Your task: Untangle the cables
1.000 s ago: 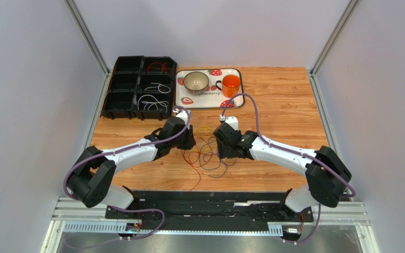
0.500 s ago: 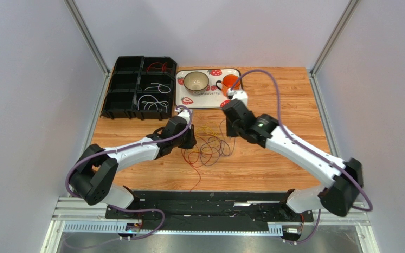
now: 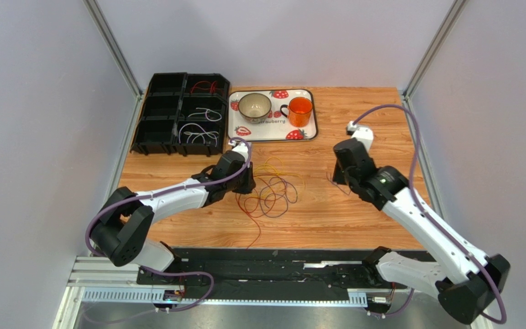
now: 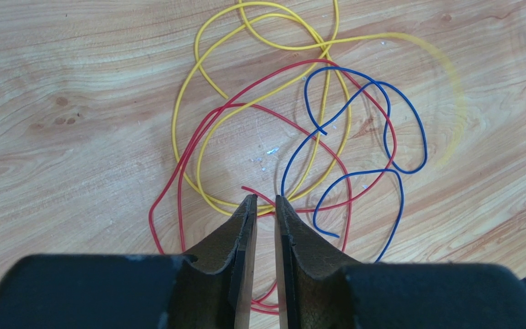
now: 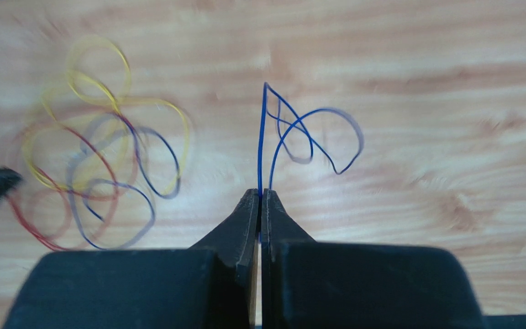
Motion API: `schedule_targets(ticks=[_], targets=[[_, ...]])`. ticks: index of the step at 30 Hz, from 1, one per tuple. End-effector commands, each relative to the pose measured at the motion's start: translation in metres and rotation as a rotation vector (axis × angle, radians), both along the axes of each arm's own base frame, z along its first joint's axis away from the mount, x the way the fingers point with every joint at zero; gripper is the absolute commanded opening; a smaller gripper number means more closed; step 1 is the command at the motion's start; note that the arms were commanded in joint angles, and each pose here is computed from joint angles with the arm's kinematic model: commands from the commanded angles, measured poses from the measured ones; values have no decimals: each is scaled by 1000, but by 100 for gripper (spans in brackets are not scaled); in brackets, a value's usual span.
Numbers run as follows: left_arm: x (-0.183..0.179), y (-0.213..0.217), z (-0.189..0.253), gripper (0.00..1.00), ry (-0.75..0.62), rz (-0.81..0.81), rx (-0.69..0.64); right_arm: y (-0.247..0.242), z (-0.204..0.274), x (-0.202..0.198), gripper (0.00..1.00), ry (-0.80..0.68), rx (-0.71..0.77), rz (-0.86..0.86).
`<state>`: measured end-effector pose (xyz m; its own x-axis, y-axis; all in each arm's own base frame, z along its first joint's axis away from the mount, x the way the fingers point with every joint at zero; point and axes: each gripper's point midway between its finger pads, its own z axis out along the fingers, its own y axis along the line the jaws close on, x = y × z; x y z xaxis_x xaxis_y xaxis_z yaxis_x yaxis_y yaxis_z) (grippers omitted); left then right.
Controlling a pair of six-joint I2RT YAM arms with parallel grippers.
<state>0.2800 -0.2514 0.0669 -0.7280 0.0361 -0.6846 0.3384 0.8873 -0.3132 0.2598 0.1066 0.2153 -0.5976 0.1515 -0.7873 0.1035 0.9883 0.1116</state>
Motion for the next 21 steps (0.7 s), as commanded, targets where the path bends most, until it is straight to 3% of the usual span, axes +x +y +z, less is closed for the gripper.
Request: schedule_targets(ticks=[1,2,4,5,8,17,21], targets=[[11,-12,15,24,-46,-16,-6,23,-47,-11,0,133,69,57],[7,-11,11,24,-29,-20,12,23,-51,-12,3,144,70,59],[7,-8,7,23,-18,-1,39,23,-55,-12,19,158,57,65],[10,-5,6,23,-18,38,60,23,-54,-13,41,158,55,67],[11,0,-3,24,14,88,125,18,-44,-16,64,141,55,63],[-14,13,-18,28,27,310,326,11,-33,-35,69,127,95,80],[-23,22,-23,32,47,388,300,21,-44,-41,68,145,149,121]])
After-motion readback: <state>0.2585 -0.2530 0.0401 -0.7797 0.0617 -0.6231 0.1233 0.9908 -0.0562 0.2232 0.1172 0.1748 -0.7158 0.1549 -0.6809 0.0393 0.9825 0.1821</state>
